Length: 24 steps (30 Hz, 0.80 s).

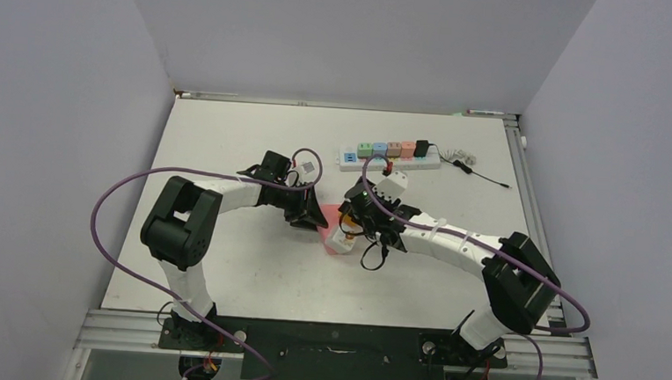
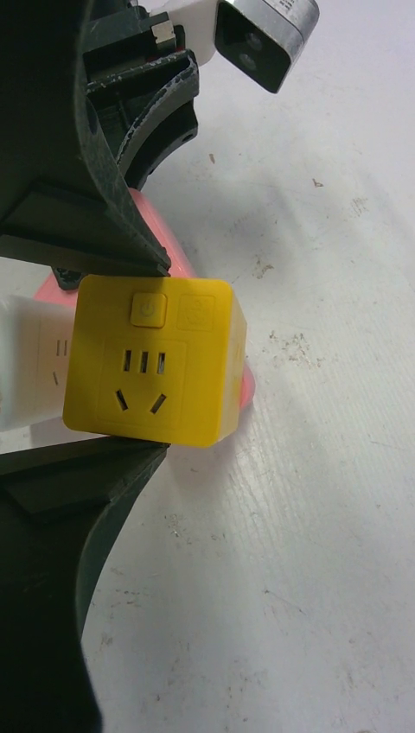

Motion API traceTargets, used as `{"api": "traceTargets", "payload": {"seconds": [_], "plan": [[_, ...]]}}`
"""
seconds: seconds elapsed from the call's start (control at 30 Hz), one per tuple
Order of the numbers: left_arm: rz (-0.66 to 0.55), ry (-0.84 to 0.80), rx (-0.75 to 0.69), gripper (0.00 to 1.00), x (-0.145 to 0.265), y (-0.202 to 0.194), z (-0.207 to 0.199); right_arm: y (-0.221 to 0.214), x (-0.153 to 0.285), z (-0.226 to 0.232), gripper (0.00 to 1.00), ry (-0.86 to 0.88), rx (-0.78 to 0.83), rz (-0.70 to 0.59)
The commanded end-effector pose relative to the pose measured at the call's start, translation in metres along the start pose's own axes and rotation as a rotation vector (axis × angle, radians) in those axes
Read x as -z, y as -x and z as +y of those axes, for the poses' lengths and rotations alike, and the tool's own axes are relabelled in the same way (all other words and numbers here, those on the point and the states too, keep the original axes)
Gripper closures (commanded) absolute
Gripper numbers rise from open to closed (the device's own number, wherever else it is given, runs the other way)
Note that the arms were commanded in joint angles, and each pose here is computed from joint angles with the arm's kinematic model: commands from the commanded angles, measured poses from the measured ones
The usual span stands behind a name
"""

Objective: Pull the plug off the socket
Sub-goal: Remove the plug from the socket.

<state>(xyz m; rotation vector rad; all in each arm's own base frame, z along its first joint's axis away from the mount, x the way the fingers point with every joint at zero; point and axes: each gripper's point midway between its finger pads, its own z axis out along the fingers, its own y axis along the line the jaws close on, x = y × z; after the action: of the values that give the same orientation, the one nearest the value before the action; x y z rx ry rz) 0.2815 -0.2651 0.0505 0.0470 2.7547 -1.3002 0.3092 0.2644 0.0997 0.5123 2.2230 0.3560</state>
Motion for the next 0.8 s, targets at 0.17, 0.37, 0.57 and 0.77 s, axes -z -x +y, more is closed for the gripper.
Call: {"api": "traceTargets", "payload": {"seconds": [0.17, 0.37, 0.57, 0.77], "plan": [[-0.04, 0.081, -0.066, 1.0, -0.005, 0.012, 0.012, 0.001, -0.015, -0.012, 0.95, 0.082, -0.126, 0.087], [-0.042, 0.087, -0.064, 1.0, -0.006, 0.013, 0.013, -0.006, -0.018, -0.028, 0.95, 0.066, -0.168, 0.127], [-0.045, 0.091, -0.065, 1.0, -0.004, 0.013, 0.014, -0.01, -0.021, -0.04, 0.95, 0.056, -0.208, 0.158], [-0.047, 0.099, -0.065, 1.0, -0.003, 0.014, 0.016, -0.009, -0.021, -0.045, 0.95, 0.047, -0.223, 0.153]]}}
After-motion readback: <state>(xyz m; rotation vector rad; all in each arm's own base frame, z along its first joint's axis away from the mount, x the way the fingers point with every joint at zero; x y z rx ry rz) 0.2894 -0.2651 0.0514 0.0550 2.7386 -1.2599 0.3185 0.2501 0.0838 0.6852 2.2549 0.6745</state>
